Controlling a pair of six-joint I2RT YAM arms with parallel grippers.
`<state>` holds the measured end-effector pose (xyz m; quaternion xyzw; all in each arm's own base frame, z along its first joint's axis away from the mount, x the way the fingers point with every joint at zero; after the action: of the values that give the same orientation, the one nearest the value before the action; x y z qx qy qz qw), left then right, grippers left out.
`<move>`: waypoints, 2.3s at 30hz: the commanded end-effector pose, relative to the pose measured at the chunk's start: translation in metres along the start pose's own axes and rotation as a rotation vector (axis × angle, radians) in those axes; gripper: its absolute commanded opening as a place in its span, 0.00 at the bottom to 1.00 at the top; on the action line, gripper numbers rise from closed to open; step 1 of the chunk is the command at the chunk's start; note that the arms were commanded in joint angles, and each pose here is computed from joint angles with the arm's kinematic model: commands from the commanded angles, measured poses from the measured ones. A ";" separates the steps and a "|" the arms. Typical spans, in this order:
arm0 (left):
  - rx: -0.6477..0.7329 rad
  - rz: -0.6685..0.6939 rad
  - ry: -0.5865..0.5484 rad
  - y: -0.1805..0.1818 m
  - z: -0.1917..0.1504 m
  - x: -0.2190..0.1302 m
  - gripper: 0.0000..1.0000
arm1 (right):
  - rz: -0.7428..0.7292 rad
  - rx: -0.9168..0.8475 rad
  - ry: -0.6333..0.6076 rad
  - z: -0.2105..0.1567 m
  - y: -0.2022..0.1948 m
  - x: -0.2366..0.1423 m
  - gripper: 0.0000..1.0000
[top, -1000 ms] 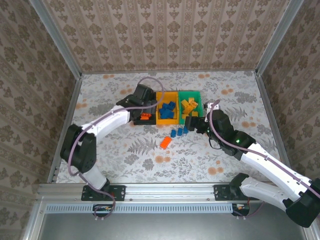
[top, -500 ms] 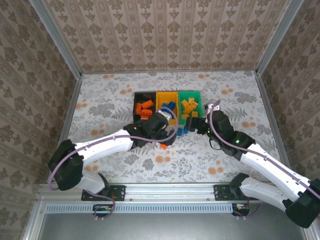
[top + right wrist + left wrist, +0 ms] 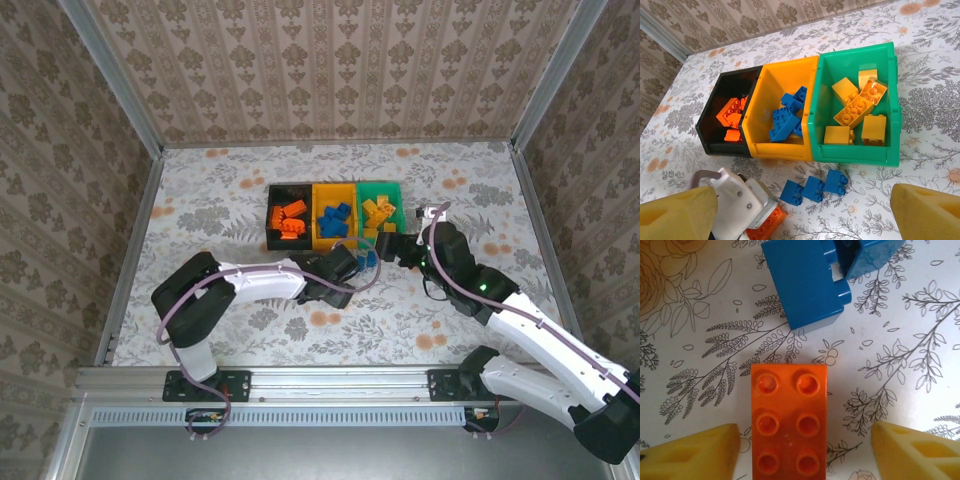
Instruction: Sort the legos into containers by color
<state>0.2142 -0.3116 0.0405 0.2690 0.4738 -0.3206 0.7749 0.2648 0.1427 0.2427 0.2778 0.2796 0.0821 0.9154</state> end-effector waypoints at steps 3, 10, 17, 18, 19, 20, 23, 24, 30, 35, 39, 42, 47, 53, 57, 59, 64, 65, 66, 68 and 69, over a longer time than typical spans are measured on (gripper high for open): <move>-0.018 0.009 0.030 0.003 -0.004 0.006 0.52 | -0.015 0.004 0.011 -0.003 -0.007 -0.003 0.91; -0.034 0.037 -0.005 0.012 -0.003 -0.017 0.33 | -0.015 0.010 0.007 -0.001 -0.008 -0.004 0.91; -0.111 0.105 -0.163 0.056 0.018 -0.089 0.32 | -0.003 0.018 0.010 -0.002 -0.006 -0.003 0.91; -0.127 0.119 -0.180 0.067 0.022 -0.098 0.32 | -0.005 0.020 0.011 -0.002 -0.007 -0.002 0.91; -0.152 0.132 -0.201 0.080 0.027 -0.107 0.32 | -0.007 0.021 0.013 -0.003 -0.008 -0.001 0.91; -0.170 0.140 -0.216 0.090 0.031 -0.112 0.32 | -0.008 0.021 0.014 -0.003 -0.008 -0.001 0.91; -0.236 0.163 -0.247 0.126 0.044 -0.116 0.32 | -0.017 0.022 0.019 -0.005 -0.010 0.002 0.91; -0.261 0.167 -0.255 0.139 0.050 -0.115 0.31 | -0.020 0.020 0.022 -0.006 -0.011 0.003 0.91; -0.325 0.235 -0.228 0.192 0.078 -0.083 0.31 | -0.044 0.014 0.046 -0.013 -0.017 0.007 0.91; -0.402 0.271 -0.192 0.224 0.084 -0.054 0.30 | -0.064 0.006 0.073 -0.022 -0.024 0.010 0.91; -0.431 0.266 -0.186 0.233 0.090 -0.045 0.44 | -0.094 -0.006 0.112 -0.034 -0.032 0.016 0.91; -0.428 0.243 -0.202 0.228 0.098 -0.050 0.60 | -0.105 -0.002 0.151 -0.046 -0.038 0.024 0.91; -0.415 0.189 -0.358 0.207 0.116 -0.103 0.84 | -0.121 0.005 0.212 -0.064 -0.043 0.042 0.91; -0.365 0.086 -0.549 0.155 0.116 -0.169 1.00 | -0.149 -0.001 0.266 -0.080 -0.044 0.072 0.90; -0.333 0.042 -0.584 0.115 0.090 -0.178 1.00 | -0.172 0.010 0.255 -0.082 -0.046 0.090 0.84; -0.318 0.039 -0.581 0.099 0.074 -0.176 1.00 | -0.185 0.018 0.257 -0.085 -0.047 0.100 0.82; -0.346 0.023 -0.575 0.073 0.030 -0.162 1.00 | -0.232 0.031 0.269 -0.093 -0.053 0.125 0.75; -0.358 0.027 -0.572 0.072 0.022 -0.160 1.00 | -0.233 0.034 0.268 -0.093 -0.053 0.128 0.74; -0.377 0.032 -0.567 0.072 0.012 -0.157 1.00 | -0.243 0.034 0.268 -0.093 -0.054 0.132 0.72; -0.408 0.026 -0.567 0.071 -0.002 -0.151 1.00 | -0.266 0.037 0.263 -0.093 -0.058 0.137 0.70; -0.423 0.025 -0.564 0.070 -0.008 -0.148 1.00 | -0.279 0.040 0.265 -0.094 -0.060 0.140 0.68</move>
<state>0.2095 -0.2316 0.1720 0.0584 0.3138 -0.2939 0.9010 0.3111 0.1783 0.0713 0.2259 0.4582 -0.0018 0.8597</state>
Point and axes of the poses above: each hand's point on the last joint's axis, 136 mm out from that joint toward the fingers, its own x axis out along the fingers, its own y axis along the line the jaws close on, z = x × y, the point moved 2 cm from there along -x, back along the fingers, and after that the axes turned 14 degrees about x, right-handed, at the moved point
